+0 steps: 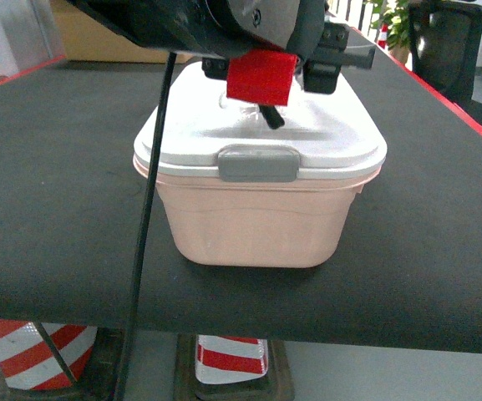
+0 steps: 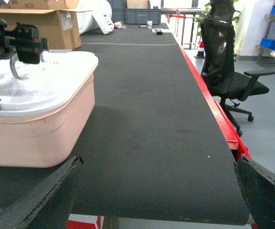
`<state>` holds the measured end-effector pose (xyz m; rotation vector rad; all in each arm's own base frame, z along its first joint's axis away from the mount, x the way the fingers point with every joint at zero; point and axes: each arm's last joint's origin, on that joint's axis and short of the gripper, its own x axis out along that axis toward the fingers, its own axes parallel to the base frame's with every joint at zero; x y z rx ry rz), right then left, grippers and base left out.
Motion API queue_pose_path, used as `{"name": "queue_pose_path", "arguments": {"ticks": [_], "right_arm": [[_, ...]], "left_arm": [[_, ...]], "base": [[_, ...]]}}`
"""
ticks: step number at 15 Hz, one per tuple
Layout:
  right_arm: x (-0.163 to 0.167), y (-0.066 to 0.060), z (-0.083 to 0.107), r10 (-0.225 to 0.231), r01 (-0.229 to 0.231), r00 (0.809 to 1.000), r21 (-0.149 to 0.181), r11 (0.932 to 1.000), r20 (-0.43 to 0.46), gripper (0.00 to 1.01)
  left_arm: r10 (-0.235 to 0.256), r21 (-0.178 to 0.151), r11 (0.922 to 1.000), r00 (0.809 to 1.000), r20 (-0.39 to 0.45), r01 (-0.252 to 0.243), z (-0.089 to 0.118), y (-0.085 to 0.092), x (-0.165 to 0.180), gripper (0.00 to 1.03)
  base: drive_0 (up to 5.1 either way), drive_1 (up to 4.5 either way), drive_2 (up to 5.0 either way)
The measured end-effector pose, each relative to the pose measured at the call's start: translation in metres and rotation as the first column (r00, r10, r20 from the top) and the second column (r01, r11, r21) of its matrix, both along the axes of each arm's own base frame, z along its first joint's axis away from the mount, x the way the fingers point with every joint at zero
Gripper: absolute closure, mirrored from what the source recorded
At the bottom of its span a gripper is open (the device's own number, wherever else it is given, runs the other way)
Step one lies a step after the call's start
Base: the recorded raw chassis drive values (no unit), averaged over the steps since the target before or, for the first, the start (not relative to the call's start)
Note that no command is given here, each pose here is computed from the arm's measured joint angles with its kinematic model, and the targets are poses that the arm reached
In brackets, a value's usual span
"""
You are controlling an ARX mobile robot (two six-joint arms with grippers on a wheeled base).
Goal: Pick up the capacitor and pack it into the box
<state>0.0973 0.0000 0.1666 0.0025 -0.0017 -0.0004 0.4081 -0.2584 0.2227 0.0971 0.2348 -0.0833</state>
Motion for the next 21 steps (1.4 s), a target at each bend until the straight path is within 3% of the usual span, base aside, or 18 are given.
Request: {"name": "queue_pose_path", "arguments": {"ticks": [3,4,5,6,7,8,9,10,11,12,17,18,19,20,21], "right_arm": [[0.0,0.0,0.0,0.0,0.0,1.0,0.0,1.0,0.0,0.03],[0.0,0.0,0.0,0.0,0.0,1.0,0.0,1.0,0.0,0.03],[0.0,0.0,0.0,0.0,0.0,1.0,0.0,1.0,0.0,0.03],[0.0,0.0,0.0,0.0,0.0,1.0,0.0,1.0,0.0,0.03],[0.0,0.0,0.0,0.0,0.0,1.0,0.0,1.0,0.0,0.03],[0.0,0.0,0.0,0.0,0.0,1.0,0.0,1.0,0.0,0.03],[0.0,0.0,0.0,0.0,0.0,1.0,0.0,1.0,0.0,0.03],[0.0,0.0,0.0,0.0,0.0,1.0,0.0,1.0,0.0,0.03],[0.0,0.0,0.0,0.0,0.0,1.0,0.0,1.0,0.0,0.03],[0.0,0.0,0.0,0.0,0.0,1.0,0.0,1.0,0.0,0.03],[0.0,0.0,0.0,0.0,0.0,1.0,0.0,1.0,0.0,0.03],[0.0,0.0,0.0,0.0,0.0,1.0,0.0,1.0,0.0,0.03],[0.0,0.0,0.0,0.0,0.0,1.0,0.0,1.0,0.0,0.03],[0.0,0.0,0.0,0.0,0.0,1.0,0.0,1.0,0.0,0.03],[0.0,0.0,0.0,0.002,-0.002,1.0,0.0,1.0,0.0,0.03]], "left_arm": [[-0.026,-0.119,0.992,0.992,0.121,0.041,0.046,0.018,-0.011,0.11],[-0.023,-0.149,0.9876,0.985,0.17,0.049,0.059,0.031,-0.018,0.03],[-0.021,-0.183,0.981,0.972,0.233,0.065,0.068,0.05,-0.027,0.06],[-0.013,-0.188,0.9791,0.948,0.319,0.077,0.072,0.073,-0.043,0.05],[0.036,-0.165,0.9854,0.9,0.434,0.041,0.072,0.104,-0.066,0.05],[0.078,-0.148,0.989,0.866,0.495,-0.005,0.064,0.133,-0.088,0.05],[0.115,-0.125,0.9904,0.853,0.51,-0.059,0.041,0.162,-0.11,0.05],[0.117,-0.081,0.9927,0.891,0.439,-0.09,0.007,0.183,-0.123,0.05],[0.14,-0.04,0.9901,0.936,0.323,-0.134,-0.034,0.203,-0.138,0.05],[0.176,-0.021,0.9842,0.96,0.219,-0.176,-0.065,0.218,-0.153,0.05],[0.22,-0.017,0.9754,0.96,0.172,-0.22,-0.084,0.233,-0.162,0.05],[0.196,-0.033,0.9805,0.968,0.154,-0.194,-0.094,0.24,-0.163,0.09],[0.127,-0.042,0.9907,0.991,-0.047,-0.129,-0.135,0.256,-0.176,0.25],[0.111,-0.042,0.9914,0.966,-0.235,-0.124,-0.161,0.26,-0.204,0.39],[0.098,-0.062,0.9921,0.983,-0.156,-0.109,-0.146,0.259,-0.211,0.51]], "base": [[0.0,0.0,0.0],[0.0,0.0,0.0],[0.0,0.0,0.0],[0.0,0.0,0.0],[0.0,0.0,0.0],[0.0,0.0,0.0],[0.0,0.0,0.0],[0.0,0.0,0.0],[0.0,0.0,0.0],[0.0,0.0,0.0],[0.0,0.0,0.0],[0.0,0.0,0.0],[0.0,0.0,0.0],[0.0,0.0,0.0],[0.0,0.0,0.0]]}}
